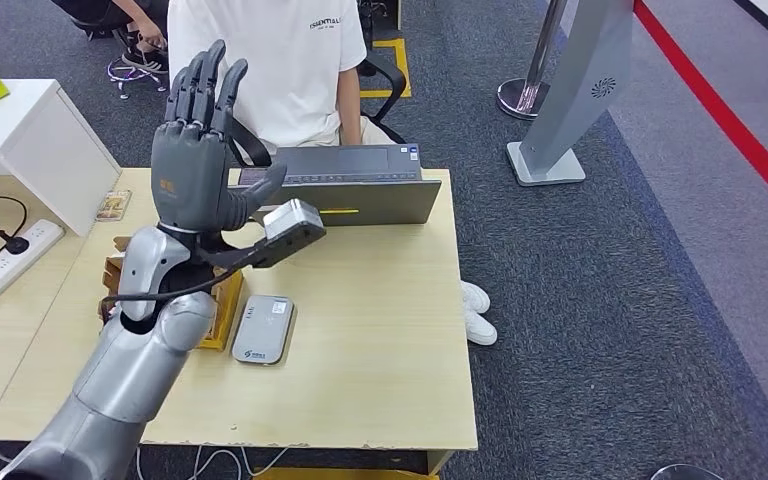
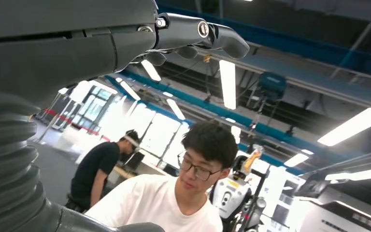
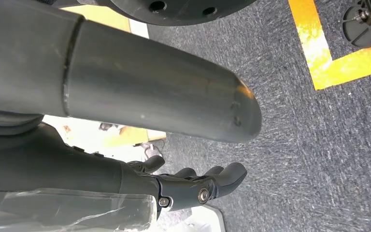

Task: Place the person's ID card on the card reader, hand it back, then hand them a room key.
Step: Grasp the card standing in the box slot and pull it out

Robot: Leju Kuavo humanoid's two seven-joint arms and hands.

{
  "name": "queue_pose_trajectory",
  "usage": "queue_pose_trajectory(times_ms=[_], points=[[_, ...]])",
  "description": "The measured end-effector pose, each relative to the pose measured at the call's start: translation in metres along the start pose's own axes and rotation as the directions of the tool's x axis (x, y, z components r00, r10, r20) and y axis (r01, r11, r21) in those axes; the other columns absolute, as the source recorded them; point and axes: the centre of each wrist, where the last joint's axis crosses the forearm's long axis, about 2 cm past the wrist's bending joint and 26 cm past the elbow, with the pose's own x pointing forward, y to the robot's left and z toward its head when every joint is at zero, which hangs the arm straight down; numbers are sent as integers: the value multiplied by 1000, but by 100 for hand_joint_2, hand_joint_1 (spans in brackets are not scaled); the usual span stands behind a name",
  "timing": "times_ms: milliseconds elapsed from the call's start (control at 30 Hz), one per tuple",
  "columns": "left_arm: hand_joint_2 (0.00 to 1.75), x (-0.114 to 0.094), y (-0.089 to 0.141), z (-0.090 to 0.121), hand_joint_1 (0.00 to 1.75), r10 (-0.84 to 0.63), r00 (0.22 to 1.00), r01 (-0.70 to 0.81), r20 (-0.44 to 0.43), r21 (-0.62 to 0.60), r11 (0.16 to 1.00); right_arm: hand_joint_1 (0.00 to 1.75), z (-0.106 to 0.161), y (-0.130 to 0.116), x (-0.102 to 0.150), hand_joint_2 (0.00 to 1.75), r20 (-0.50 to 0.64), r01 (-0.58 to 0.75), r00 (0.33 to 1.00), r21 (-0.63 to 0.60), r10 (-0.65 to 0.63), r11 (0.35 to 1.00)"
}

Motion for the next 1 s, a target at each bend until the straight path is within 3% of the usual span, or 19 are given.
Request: queue_pose_trajectory(times_ms=[133,300,533,867,1000], points=[[175,-3,8,34,0,-3,997,8,75,-71,997,0,0,1,-1,0,-10,30,1000,9,-30,1000],[175,-23,18,73,0,-32,991,64,131,-246,967,0,1,3,-3,0,-18,70,997,22,-70,997],[175,-52,25,102,0,-98,984,157,148,-461,873,0,2,5,-4,0,-20,102,995,38,-101,994],[175,-58,18,121,0,-96,983,165,156,-526,834,0,2,5,-4,0,-28,116,993,44,-115,992],[175,-46,8,147,0,-68,985,137,161,-472,871,0,3,6,-4,0,-32,121,992,44,-120,992]])
